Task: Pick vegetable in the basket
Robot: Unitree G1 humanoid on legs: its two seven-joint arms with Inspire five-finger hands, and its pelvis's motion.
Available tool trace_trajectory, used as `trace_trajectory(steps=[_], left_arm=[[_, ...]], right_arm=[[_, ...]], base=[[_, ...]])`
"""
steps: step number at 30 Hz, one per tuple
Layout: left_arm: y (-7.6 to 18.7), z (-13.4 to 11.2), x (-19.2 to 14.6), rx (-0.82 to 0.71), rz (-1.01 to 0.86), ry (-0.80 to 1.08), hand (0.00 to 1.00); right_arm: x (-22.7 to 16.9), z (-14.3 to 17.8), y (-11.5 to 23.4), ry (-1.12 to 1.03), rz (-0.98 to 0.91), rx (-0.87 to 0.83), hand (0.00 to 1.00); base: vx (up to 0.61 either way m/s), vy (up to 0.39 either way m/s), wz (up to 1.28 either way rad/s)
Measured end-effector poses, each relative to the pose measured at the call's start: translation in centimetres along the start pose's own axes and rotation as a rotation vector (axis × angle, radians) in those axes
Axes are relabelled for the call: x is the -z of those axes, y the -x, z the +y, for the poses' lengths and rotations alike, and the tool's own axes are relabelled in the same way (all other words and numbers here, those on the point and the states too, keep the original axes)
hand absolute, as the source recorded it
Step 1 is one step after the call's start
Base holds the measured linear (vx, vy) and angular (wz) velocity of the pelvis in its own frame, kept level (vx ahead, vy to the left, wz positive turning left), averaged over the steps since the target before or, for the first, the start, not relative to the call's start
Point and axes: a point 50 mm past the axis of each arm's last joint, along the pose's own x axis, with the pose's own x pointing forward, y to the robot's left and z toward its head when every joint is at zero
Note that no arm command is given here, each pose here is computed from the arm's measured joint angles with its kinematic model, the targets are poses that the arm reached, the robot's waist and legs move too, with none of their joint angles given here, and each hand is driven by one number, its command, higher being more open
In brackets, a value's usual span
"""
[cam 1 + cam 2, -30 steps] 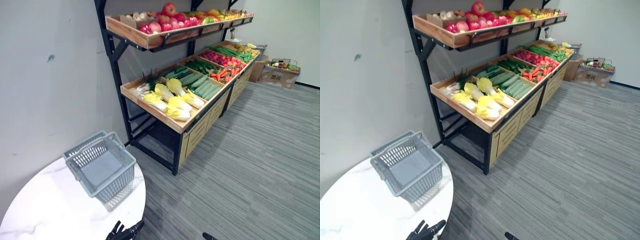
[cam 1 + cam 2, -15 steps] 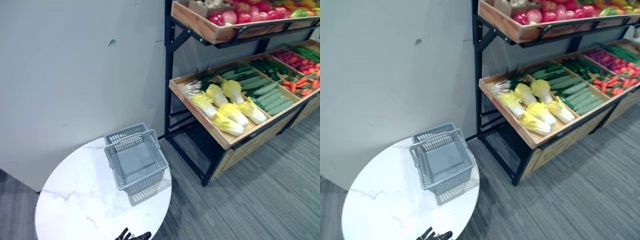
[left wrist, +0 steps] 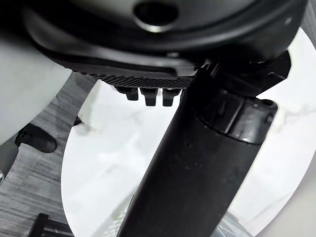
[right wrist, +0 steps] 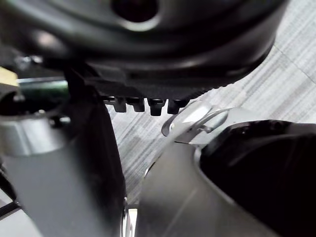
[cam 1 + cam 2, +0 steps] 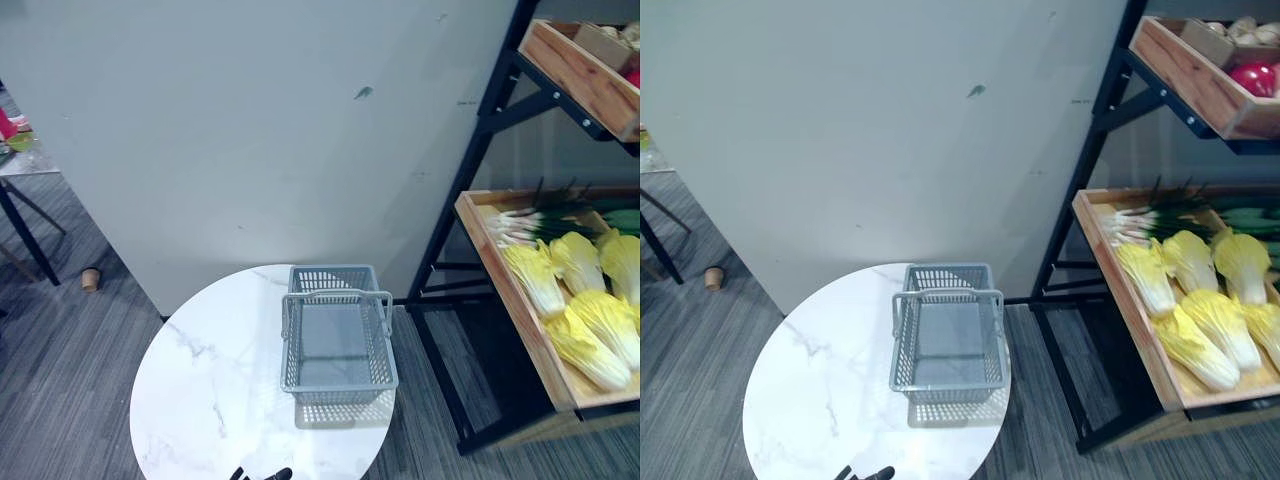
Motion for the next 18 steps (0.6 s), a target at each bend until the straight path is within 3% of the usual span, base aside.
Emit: trace_trajectory(steps=[7, 13, 18], left_arm=[[0.0, 0.2, -0.4, -0.001, -0.010, -0.012, 1.00], [0.3, 0.7, -0.7, -0.020, -0.022, 0.010, 1.00], [0.4, 1.0, -0.9, -0.022, -0.005, -0.006, 1.00]], right_arm=[[-3.2, 4.1, -0.8, 0.052, -0.157, -0.022, 1.00], [-11.8, 8.9, 2.6, -0.005, -0.605, 0.040, 1.00], [-17.0, 11.8, 6.8, 0.181, -0.951, 0.013, 1.00]], base=[[0.05, 0.018, 0.11], [-0.01, 0.088, -0.03], [-0.02, 0.025, -0.03]])
